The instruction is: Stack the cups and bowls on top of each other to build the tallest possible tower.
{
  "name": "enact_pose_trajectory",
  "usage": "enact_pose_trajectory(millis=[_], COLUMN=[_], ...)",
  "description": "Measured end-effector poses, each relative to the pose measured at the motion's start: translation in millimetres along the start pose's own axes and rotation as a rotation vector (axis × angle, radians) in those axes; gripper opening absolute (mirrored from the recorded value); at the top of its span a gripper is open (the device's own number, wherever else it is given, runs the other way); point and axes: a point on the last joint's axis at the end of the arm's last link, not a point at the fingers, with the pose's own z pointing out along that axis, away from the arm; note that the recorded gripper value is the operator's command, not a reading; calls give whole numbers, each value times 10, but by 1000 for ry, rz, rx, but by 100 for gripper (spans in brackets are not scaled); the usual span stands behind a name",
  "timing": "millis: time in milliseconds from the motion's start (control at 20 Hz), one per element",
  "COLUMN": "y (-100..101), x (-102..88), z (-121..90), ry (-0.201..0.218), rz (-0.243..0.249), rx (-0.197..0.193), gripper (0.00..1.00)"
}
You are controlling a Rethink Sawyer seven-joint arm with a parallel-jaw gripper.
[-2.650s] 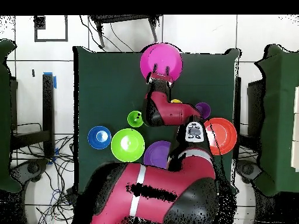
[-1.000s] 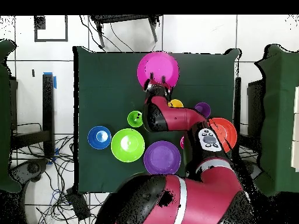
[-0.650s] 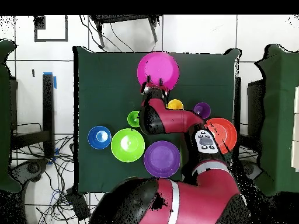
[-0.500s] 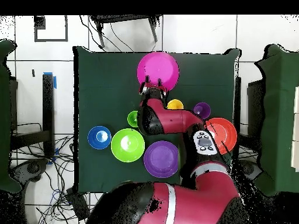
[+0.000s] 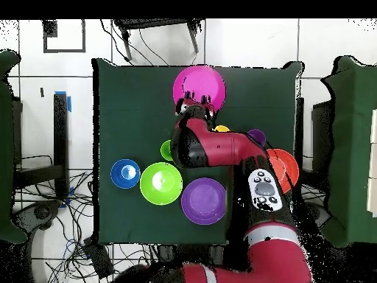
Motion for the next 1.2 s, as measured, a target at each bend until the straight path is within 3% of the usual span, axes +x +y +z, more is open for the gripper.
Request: enact_pose_trajectory(millis=[250, 550, 800, 850, 1200], y=[-21, 60, 210, 264, 322], x=[-227, -180, 21, 127, 470], z=[-204, -281, -334, -355, -437], ry=[18, 51, 140, 184, 319], rz=[-2, 16, 67, 88, 166], rx=[27, 33, 44, 50, 71], gripper=[100, 100, 100, 100, 100])
